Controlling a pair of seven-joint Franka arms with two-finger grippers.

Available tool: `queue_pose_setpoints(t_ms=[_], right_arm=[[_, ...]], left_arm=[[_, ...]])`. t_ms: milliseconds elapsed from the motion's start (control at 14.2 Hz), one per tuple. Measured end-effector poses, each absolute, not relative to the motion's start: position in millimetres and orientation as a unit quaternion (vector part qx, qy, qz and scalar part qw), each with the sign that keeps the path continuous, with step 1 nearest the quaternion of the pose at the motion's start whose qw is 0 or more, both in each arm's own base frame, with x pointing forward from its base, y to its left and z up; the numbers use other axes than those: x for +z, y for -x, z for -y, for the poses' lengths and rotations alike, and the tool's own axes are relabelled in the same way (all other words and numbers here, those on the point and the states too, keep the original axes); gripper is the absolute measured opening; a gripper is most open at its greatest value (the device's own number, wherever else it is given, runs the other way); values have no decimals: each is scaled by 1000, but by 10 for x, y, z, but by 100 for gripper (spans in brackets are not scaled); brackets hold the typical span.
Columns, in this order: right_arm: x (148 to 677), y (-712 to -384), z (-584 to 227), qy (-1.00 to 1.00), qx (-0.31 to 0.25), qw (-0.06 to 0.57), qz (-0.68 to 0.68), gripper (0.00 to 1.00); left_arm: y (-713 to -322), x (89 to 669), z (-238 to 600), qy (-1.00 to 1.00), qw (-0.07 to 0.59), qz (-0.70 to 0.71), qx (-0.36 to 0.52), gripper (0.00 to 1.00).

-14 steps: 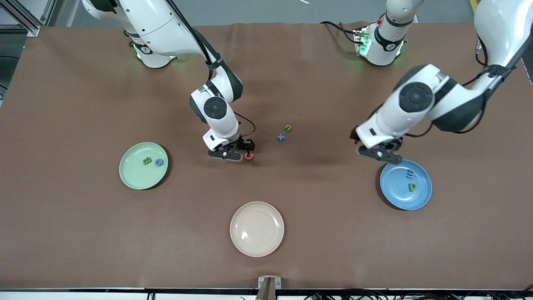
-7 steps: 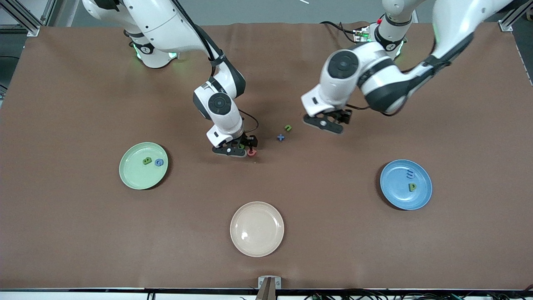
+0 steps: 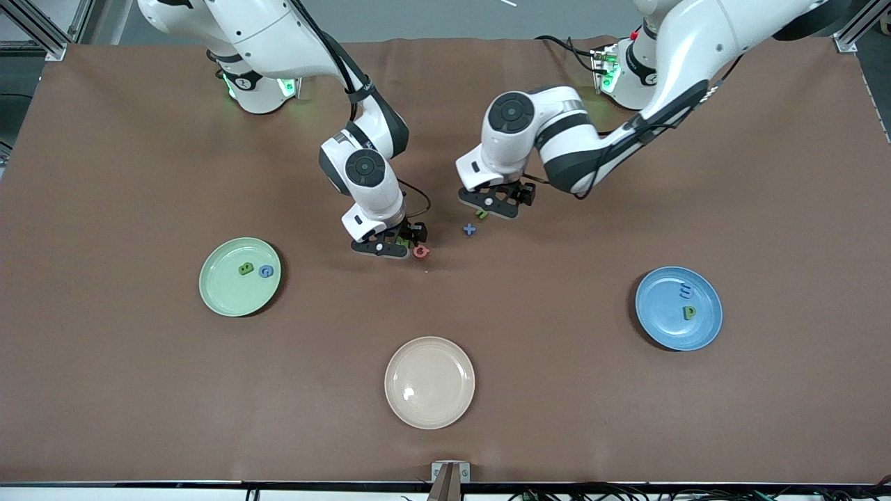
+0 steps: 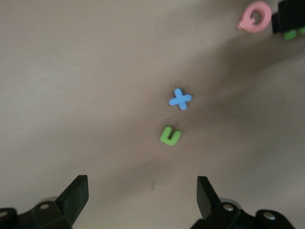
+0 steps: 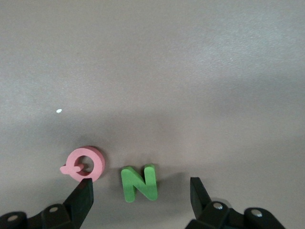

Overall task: Sort upper and lower case letters into plates
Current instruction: 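Grasp the green N with the right gripper while the left gripper grasps the u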

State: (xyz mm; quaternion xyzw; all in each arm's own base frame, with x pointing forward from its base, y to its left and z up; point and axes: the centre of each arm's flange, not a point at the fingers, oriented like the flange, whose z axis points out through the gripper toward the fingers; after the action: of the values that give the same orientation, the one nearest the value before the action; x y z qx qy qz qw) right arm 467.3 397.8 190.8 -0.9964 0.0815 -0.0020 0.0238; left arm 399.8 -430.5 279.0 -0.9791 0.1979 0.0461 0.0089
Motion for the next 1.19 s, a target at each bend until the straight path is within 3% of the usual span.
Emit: queue_pose_setpoints(t_ms=[492, 633, 773, 1195], right_arm=[[1846, -4598, -3962, 998, 1, 10, -66, 87], [1844, -4588, -3971, 998, -2, 7, -59, 77], [1838, -4574, -3978, 998, -3, 5, -55, 72], [1835, -4554, -3998, 998, -5, 4, -57, 71]], left_arm=[[-3881, 2569, 4434, 979, 25, -196, 51, 100], [-3860, 2382, 4475, 977, 28, -210, 40, 100], [-3830, 2235, 4538, 975, 23, -218, 31, 100], [-3885, 2147, 4550, 975, 13, -219, 17, 97]])
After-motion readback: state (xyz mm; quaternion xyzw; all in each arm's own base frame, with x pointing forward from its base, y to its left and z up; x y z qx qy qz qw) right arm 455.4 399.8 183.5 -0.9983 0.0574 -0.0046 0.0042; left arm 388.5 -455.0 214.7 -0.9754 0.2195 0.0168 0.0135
